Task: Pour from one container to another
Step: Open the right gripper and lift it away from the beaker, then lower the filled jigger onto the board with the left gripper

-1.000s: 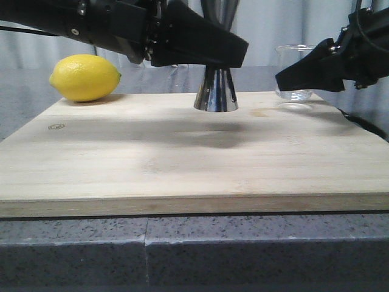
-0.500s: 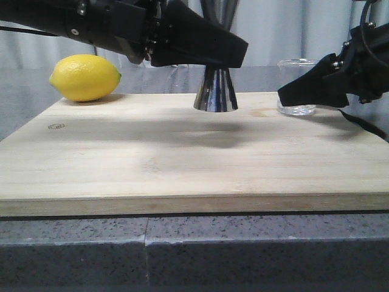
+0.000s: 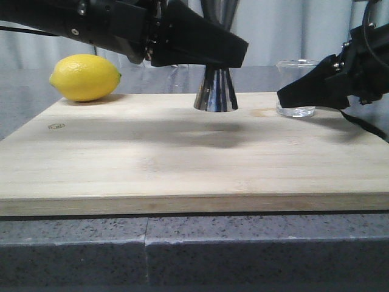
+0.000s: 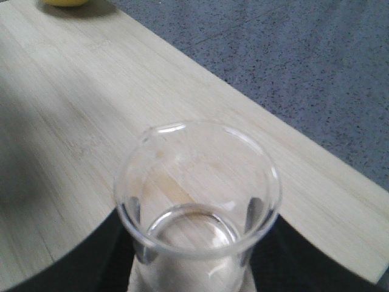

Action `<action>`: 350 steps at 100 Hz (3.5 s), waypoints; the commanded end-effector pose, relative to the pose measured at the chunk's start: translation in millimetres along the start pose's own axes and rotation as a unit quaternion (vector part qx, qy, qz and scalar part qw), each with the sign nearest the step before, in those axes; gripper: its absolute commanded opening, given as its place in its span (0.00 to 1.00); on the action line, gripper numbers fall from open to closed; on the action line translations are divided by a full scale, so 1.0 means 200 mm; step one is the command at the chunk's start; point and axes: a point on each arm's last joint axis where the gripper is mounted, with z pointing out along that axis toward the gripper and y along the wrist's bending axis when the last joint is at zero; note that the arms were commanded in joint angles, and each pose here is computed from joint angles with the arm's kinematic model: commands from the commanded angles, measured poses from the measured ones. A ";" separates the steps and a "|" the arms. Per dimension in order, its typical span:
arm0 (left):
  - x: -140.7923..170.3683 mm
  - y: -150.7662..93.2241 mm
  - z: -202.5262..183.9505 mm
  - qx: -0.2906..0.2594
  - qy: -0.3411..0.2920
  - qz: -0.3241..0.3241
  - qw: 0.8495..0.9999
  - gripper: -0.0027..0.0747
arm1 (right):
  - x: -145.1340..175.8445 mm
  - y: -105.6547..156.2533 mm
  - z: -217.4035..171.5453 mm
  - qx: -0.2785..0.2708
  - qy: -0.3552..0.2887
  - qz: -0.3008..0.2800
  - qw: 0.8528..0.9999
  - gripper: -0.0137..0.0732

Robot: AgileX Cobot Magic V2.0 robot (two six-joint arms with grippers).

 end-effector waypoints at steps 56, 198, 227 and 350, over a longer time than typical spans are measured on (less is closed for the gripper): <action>-0.15 -0.06 -0.02 0.034 -0.063 0.016 0.997 0.02 | -0.13 -0.02 -0.04 0.004 -0.071 -0.001 0.997 0.75; -0.11 0.13 -0.32 -0.084 -0.100 0.055 0.990 0.02 | -0.90 0.08 -0.46 -0.020 -0.302 -0.143 0.942 0.80; -0.01 0.10 -0.32 -0.087 -0.093 0.028 0.991 0.02 | -0.90 0.06 -0.46 -0.006 -0.295 -0.140 0.945 0.80; 0.12 0.05 -0.31 -0.094 -0.081 0.033 0.992 0.02 | -0.89 0.06 -0.46 -0.001 -0.292 -0.138 0.946 0.80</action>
